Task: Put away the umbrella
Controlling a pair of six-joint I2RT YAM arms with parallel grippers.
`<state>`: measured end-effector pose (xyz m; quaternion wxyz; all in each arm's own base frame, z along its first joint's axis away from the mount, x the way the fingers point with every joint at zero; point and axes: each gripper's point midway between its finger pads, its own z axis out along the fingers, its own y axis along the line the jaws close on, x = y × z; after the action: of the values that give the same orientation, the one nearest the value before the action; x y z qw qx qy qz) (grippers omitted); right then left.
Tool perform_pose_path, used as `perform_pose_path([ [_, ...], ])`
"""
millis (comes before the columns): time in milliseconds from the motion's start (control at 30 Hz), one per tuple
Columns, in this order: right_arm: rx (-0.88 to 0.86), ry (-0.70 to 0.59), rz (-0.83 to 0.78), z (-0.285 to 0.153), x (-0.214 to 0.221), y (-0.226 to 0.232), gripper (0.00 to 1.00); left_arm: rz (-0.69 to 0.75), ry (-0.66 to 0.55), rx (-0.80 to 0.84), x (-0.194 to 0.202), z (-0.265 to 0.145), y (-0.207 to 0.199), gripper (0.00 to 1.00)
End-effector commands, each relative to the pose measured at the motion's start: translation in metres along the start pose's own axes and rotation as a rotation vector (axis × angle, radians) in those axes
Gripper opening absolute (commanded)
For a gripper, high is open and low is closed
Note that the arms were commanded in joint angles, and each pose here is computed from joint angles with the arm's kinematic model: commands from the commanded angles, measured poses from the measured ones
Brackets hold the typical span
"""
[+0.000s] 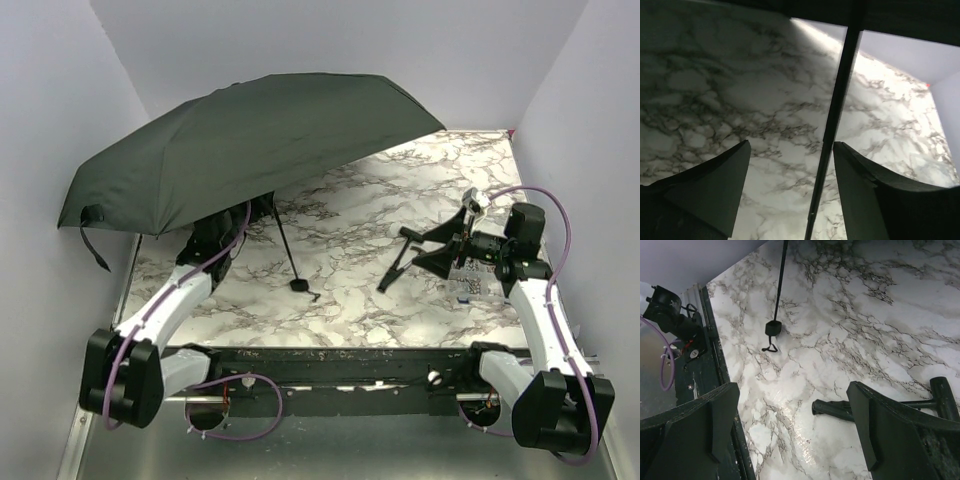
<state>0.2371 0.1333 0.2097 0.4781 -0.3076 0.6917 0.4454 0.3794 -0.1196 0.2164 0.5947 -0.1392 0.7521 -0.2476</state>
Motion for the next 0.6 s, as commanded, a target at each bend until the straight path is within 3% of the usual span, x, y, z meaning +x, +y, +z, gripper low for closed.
perform_pose_path([
  [0,-0.003,0.0,-0.028,0.001,-0.006,0.001,1.0,-0.005,0.043,-0.012,-0.001,0.021,0.003,0.63],
  [200,0.002,0.001,-0.032,0.0,-0.006,0.0,1.0,-0.04,0.119,0.12,0.011,0.045,-0.018,0.49],
  [233,0.001,0.001,-0.033,0.0,-0.007,0.001,1.0,-0.047,0.122,0.14,0.012,0.046,-0.022,0.42],
  [333,0.001,0.001,-0.034,0.0,-0.007,0.001,1.0,-0.058,0.117,0.199,0.008,0.046,-0.033,0.0],
  [567,-0.073,0.081,-0.096,0.02,-0.012,0.015,1.0,-0.096,0.035,0.503,-0.043,-0.004,-0.113,0.0],
])
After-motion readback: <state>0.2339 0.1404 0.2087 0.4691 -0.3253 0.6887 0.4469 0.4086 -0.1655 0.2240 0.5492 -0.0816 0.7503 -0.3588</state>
